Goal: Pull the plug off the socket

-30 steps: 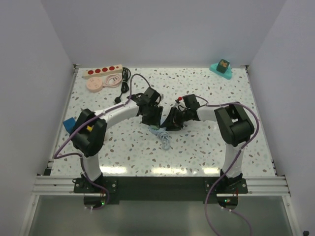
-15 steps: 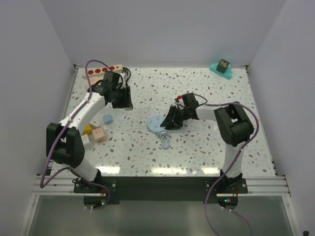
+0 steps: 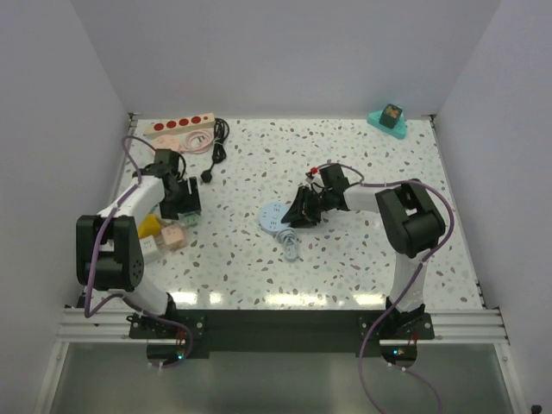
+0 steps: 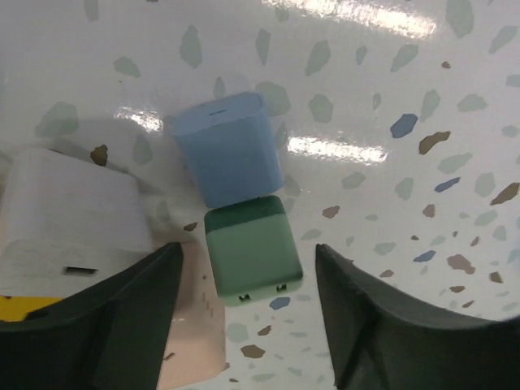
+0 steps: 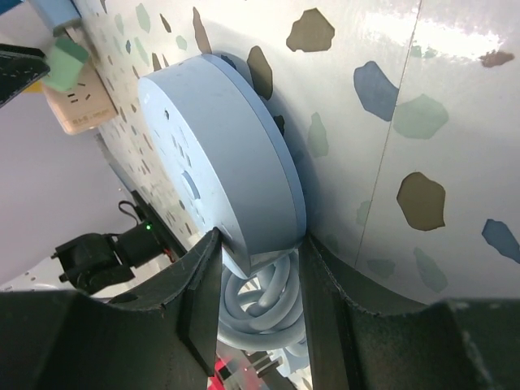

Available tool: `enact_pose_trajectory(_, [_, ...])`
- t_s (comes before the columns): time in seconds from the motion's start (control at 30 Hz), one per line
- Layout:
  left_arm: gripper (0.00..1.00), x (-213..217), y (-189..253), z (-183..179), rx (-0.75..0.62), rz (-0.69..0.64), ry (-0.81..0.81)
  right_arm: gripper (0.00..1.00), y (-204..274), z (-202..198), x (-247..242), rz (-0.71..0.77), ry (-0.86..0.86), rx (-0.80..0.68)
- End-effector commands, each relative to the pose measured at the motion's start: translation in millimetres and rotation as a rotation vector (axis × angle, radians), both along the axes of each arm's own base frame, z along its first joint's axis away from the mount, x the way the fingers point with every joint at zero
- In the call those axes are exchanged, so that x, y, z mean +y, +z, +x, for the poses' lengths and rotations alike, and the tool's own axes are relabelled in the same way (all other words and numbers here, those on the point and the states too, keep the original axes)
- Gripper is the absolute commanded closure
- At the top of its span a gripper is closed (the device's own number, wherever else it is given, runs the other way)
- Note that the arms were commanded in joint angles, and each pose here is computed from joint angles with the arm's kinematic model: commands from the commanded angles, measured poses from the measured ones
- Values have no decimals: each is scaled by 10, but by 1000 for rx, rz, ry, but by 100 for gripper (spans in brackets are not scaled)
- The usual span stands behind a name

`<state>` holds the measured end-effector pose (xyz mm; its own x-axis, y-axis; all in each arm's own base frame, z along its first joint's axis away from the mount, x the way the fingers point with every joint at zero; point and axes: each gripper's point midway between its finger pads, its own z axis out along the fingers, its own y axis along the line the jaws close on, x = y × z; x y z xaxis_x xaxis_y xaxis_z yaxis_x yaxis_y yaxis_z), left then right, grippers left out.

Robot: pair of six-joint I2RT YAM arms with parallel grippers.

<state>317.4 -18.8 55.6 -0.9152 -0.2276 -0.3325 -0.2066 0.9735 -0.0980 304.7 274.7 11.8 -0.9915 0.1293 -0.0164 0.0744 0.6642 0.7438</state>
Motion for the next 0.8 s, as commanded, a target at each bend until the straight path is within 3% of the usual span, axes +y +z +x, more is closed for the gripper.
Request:
enact_pose_trajectory(0.0, [24,75,175,83,-86,36,23,100,-916,-586,-782,-437,27,176])
enact_pose_trajectory(0.13, [0,28,299,129,-134,9,35,100,-874,-584,-701,-396,49,172])
enact_pose_trajectory(0.3, [0,-389,670,267,-273,-163,-86,100,-791,-587,-545,-315,74,180])
enact_pose_trajectory(0.5, [0,-1389,715,182,-248,-336,-373,98,-699,-504,-275,-209,80,205])
enact_pose_trajectory(0.53, [0,-1615,695,97,-226,-371,-421,80,-625,-482,-171,-171,97,204])
enact_pose_trajectory(0.6, [0,-1827,663,85,-223,-410,-448,56,-543,-452,-91,-150,105,195])
enact_pose_trajectory(0.67, [0,-2085,683,2,-218,-441,-487,25,-478,-385,-88,-179,88,171])
enact_pose_trajectory(0.73, [0,-2312,748,-59,-230,-446,-533,1,-328,-283,-174,-227,35,143])
enact_pose_trajectory(0.77, [0,-2392,732,-92,-222,-445,-554,1,-327,-209,-271,-285,-8,122])
